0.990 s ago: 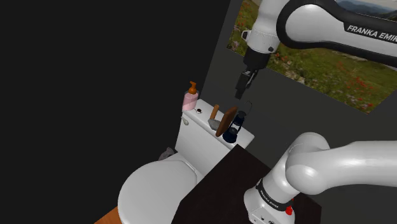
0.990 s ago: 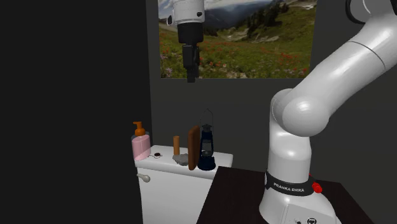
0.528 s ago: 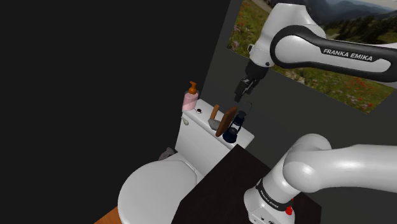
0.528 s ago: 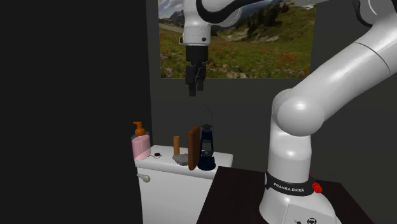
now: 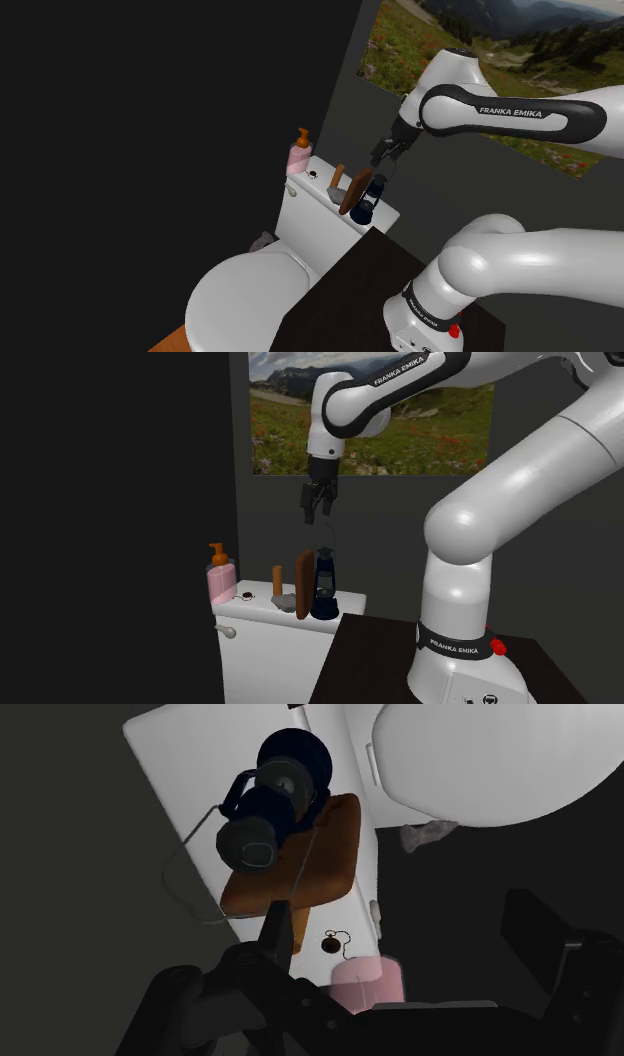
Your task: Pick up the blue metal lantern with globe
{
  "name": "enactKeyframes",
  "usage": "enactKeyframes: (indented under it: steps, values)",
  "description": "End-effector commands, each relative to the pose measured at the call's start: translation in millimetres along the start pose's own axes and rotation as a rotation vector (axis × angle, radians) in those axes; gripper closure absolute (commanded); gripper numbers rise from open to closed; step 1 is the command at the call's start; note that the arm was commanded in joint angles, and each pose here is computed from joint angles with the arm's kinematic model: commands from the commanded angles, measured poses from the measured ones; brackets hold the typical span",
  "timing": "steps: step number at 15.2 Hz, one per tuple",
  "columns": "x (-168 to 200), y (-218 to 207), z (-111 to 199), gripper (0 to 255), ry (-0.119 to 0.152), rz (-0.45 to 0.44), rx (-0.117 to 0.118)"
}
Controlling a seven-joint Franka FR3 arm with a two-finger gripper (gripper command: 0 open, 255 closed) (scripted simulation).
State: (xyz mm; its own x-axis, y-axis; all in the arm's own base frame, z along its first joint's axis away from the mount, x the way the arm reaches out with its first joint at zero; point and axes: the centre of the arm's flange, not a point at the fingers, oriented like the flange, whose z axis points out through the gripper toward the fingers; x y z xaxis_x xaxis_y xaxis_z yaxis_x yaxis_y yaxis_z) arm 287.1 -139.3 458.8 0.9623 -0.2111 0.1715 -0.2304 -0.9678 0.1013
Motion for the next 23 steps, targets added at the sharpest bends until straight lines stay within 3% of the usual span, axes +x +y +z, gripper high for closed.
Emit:
enactKeyframes:
  steps: [1,8,18,19,23]
  values:
    - [-2.6,21.8,16.9,0,0.027,0.054,0.002]
    - [-15.6,88.7,80.7,0,0.108,0.24,0.009]
    - [-23.4,88.2,123.4,0,0.112,0.251,0.01]
    - [-23.5,87.8,123.1,255,0.112,0.251,0.01]
    - [-23.5,88.2,123.2,255,0.112,0.251,0.009]
